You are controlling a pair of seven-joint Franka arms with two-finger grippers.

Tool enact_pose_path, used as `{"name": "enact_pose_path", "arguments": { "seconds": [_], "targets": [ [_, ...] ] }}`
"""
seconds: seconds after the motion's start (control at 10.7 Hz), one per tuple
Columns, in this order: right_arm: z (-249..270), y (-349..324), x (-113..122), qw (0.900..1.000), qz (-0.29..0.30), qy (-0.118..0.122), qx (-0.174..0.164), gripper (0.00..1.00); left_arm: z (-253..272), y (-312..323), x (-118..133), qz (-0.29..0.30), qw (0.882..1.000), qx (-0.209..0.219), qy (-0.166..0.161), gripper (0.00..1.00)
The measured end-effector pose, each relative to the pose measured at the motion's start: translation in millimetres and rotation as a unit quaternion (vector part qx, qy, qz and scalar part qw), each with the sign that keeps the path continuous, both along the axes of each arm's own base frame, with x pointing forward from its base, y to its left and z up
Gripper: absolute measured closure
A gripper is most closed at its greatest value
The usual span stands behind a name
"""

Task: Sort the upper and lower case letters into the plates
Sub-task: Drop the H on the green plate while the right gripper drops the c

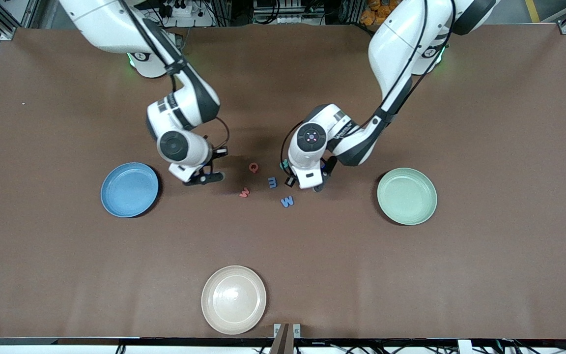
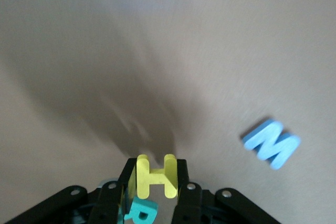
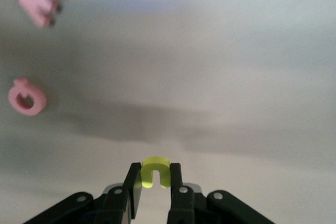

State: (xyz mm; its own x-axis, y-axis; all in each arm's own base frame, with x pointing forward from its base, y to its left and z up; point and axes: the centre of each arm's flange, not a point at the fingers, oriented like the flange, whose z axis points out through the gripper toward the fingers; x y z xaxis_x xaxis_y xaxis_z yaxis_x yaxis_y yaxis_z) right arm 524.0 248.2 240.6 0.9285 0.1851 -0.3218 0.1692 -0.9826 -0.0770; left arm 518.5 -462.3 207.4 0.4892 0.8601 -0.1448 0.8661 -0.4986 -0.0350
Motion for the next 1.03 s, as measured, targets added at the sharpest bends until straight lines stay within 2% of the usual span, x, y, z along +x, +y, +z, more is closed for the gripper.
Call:
{"name": "enact_pose_path", "arguments": {
  "seconds": [0.19, 0.28, 0.56, 0.75, 1.03],
  "targets": [
    [17, -68, 40, 0.998, 0.051, -0.01, 0.018, 0.74, 29, 41, 34, -0.028, 1.0, -0.013, 0.006, 0.66],
    [18, -108, 52, 0.996, 0.081, -0.014, 0.027, 0.74, 44, 72, 54, -0.045, 0.999, -0.013, 0.004, 0.66],
    [9, -181, 64, 0.989, 0.143, -0.016, 0.045, 0.74, 78, 195, 114, -0.106, 0.994, -0.013, 0.015, 0.66],
    [-2, -199, 70, 0.985, 0.17, -0.028, 0.034, 0.73, 86, 278, 139, -0.143, 0.989, -0.022, 0.016, 0.66],
    [-10, -207, 73, 0.983, 0.181, -0.031, 0.023, 0.38, 63, 333, 144, -0.161, 0.986, -0.026, 0.033, 0.66]
  ]
}}
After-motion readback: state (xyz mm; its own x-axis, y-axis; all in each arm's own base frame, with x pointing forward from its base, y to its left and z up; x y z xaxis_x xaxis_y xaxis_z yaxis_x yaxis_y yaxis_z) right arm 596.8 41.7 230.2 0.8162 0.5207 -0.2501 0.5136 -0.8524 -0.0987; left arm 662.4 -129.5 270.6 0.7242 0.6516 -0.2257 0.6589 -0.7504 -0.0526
